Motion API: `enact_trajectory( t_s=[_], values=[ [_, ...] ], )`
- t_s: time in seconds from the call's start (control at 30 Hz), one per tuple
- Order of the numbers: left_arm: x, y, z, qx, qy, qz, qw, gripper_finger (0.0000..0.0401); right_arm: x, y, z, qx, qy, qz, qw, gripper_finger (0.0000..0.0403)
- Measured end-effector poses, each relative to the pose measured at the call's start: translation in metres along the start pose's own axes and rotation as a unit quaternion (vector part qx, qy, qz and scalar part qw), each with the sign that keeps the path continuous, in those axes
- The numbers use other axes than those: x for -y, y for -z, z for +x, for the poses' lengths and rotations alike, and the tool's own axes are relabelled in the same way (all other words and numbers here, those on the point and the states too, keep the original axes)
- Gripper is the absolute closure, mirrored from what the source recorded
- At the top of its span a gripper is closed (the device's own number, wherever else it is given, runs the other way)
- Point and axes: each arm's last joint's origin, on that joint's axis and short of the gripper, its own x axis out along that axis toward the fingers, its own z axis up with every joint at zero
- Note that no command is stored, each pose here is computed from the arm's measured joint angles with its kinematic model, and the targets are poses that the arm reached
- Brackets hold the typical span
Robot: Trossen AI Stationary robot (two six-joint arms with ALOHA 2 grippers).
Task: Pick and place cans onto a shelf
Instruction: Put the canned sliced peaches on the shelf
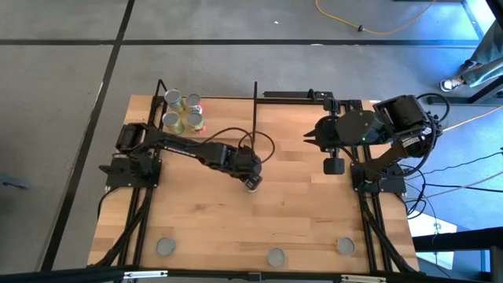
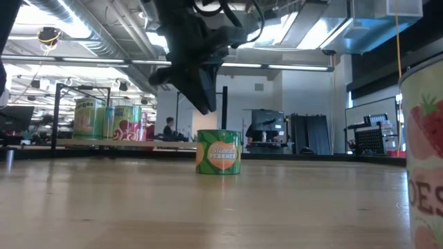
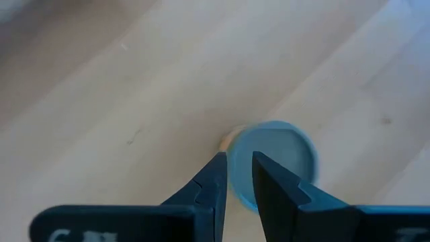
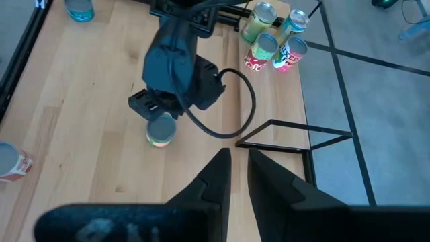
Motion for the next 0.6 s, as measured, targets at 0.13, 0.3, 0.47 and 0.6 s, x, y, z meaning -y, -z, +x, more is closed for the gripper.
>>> enact_trajectory(
  t_s=[0.13, 0.3, 0.47, 0.6],
  values=[
    [-0.001, -0.001, 0.002, -0.015, 0.008, -0.020, 1.000, 0.0337, 0.000, 0.000, 0.000, 0.000, 0.000, -0.001, 1.000, 0.0350],
    [0.000, 0.000, 0.004, -0.016, 0.006, -0.019, 1.000, 0.0337, 0.000, 0.000, 0.000, 0.000, 0.000, -0.001, 1.000, 0.0350],
    [-0.001, 0.001, 0.008, -0.021, -0.001, -0.001, 1.000, 0.0337, 0.000, 0.000, 0.000, 0.000, 0.000, -0.001, 1.000, 0.0350],
    [0.000, 0.002, 0.012, -0.021, -0.003, 0.011, 1.000, 0.0337, 0.000, 0.000, 0.000, 0.000, 0.000, -0.001, 1.000, 0.0350]
  ],
)
